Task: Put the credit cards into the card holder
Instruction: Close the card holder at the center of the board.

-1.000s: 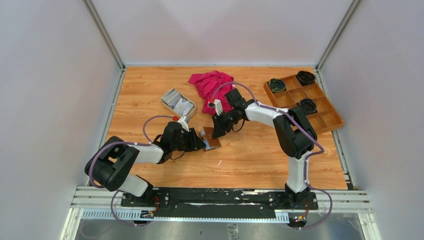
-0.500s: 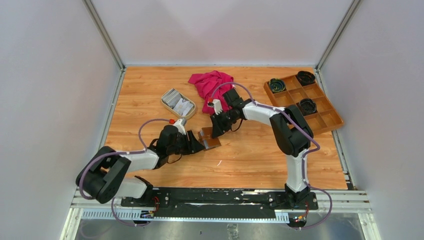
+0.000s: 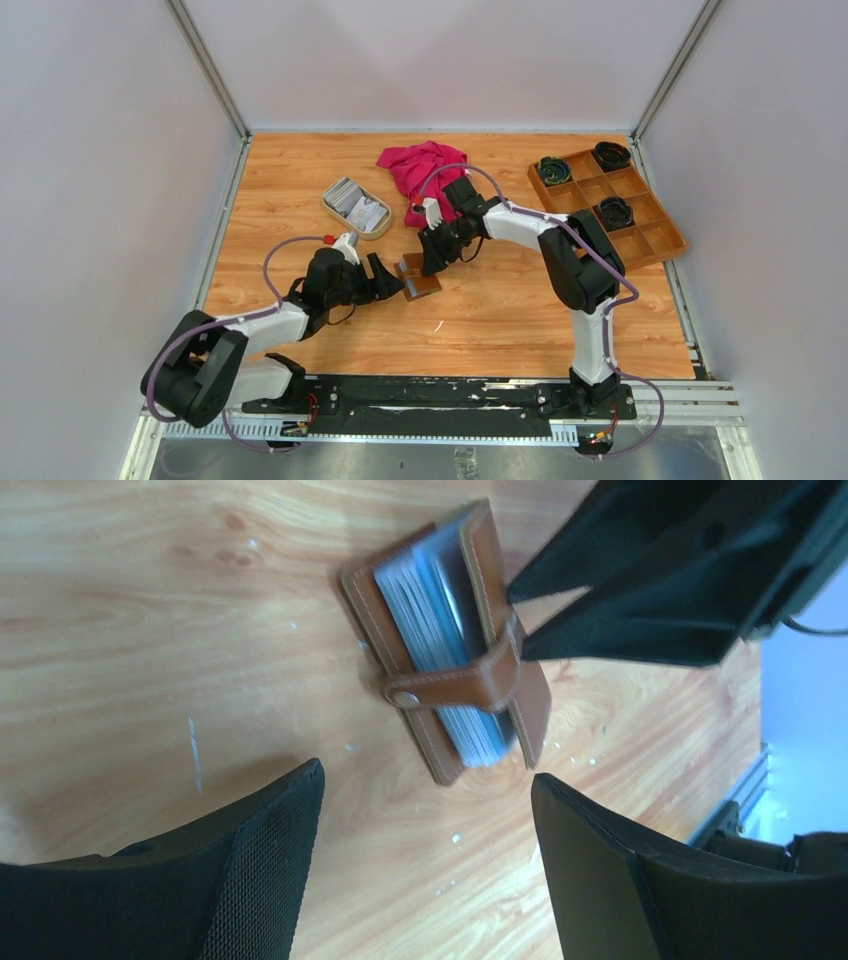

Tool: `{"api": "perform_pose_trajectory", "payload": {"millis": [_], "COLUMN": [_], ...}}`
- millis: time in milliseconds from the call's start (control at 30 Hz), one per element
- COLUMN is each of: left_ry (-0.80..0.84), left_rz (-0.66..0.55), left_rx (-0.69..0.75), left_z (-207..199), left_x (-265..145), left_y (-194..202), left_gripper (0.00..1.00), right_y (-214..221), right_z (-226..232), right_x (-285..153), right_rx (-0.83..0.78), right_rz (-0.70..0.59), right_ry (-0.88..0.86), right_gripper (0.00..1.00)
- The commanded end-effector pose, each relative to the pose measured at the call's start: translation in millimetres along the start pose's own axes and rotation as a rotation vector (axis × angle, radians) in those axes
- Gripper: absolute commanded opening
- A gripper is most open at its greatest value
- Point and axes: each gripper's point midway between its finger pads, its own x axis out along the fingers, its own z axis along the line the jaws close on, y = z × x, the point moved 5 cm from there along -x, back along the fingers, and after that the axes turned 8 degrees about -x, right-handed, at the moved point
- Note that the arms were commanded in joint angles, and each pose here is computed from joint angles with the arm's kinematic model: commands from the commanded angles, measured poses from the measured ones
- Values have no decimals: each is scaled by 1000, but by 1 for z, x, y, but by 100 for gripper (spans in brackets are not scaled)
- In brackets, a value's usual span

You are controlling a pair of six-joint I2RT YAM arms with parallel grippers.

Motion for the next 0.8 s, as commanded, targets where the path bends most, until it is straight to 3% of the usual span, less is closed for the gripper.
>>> {"api": "perform_pose_trajectory", "payload": {"millis": [0,467,767], "left_ry": [-33,-151,-266], "left_rz": [-14,99,146], "left_rx": [31,4,1], "left_z": [0,28,57], "left_x": [15,58,55], "left_y": [-21,-21,-3], "left_gripper": [79,78,47], "right_y": [18,16,-4], "right_z": [2,6,18], "right_x": [11,11,-8], "right_rx": [-15,-34,-119], "right_rz": [81,81,32], "right_ry": [7,-27,-70], "right_gripper": [42,43,52]}}
